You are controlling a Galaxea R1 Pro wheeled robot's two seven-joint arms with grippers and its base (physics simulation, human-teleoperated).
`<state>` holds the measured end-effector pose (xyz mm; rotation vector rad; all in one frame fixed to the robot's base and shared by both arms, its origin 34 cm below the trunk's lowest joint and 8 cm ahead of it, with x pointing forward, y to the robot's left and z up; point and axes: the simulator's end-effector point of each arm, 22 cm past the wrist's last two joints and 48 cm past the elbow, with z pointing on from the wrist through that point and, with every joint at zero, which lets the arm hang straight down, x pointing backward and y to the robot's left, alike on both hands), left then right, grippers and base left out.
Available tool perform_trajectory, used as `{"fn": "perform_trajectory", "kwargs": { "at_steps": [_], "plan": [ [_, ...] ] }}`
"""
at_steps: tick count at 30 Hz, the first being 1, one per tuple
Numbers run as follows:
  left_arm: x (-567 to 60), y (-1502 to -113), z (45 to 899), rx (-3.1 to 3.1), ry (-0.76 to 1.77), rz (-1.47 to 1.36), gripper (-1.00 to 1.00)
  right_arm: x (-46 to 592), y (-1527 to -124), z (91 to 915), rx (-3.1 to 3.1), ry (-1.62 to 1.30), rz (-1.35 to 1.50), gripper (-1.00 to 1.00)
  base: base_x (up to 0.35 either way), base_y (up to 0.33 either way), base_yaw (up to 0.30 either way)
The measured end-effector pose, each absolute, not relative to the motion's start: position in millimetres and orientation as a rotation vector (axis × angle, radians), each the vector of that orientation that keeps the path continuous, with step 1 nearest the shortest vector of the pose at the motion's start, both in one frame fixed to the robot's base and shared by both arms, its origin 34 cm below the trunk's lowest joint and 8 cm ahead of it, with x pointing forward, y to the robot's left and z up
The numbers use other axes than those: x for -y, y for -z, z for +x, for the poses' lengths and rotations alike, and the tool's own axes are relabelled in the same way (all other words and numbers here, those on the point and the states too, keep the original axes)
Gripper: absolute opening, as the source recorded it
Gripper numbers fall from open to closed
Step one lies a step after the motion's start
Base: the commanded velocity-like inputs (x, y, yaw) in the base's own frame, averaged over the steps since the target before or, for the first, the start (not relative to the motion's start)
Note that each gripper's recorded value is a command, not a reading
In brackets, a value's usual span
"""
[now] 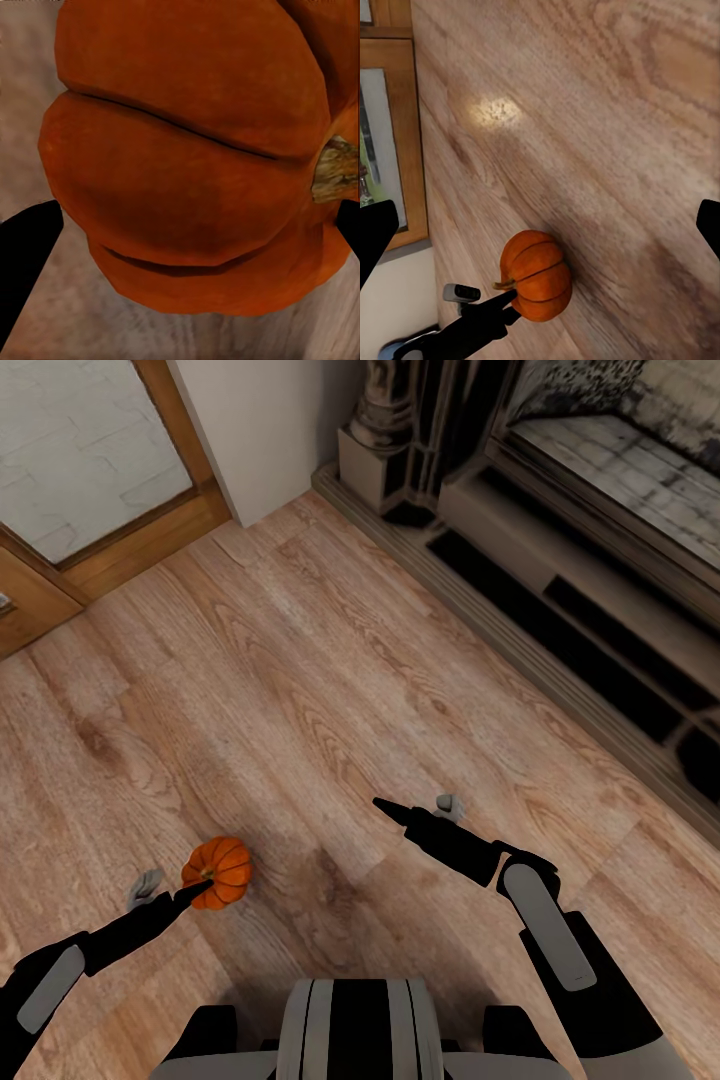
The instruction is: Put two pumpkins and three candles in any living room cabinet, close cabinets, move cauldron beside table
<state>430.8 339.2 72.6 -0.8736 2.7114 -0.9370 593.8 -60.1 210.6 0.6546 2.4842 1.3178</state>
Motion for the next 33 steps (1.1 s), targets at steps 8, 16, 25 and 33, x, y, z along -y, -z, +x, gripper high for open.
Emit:
{"fn": "perform_trajectory", "kwargs": {
  "at_steps": [8, 16, 25, 33],
  "plan": [
    [-339.3, -72.7, 430.8, -2.71, 0.937, -0.876, -1.0, 60.1, -210.6, 593.8, -2.484, -1.318, 0.655, 1.0, 0.0, 0.0, 0.0],
    [-340.2, -72.7, 431.1, -2.709, 0.935, -0.878, -1.0, 60.1, -210.6, 593.8, -2.484, -1.318, 0.655, 1.0, 0.0, 0.0, 0.0],
    [-337.4, -83.2, 439.4, -2.665, 0.999, -0.841, -1.0, 60.3, -212.1, 594.5, -2.483, -1.316, 0.651, 1.0, 0.0, 0.0, 0.0],
    [-338.6, -98.4, 455.3, -2.624, 1.014, -0.819, -1.0, 60.5, -229.4, 603.1, -2.458, -1.315, 0.625, 1.0, 0.0, 0.0, 0.0]
  ]
}}
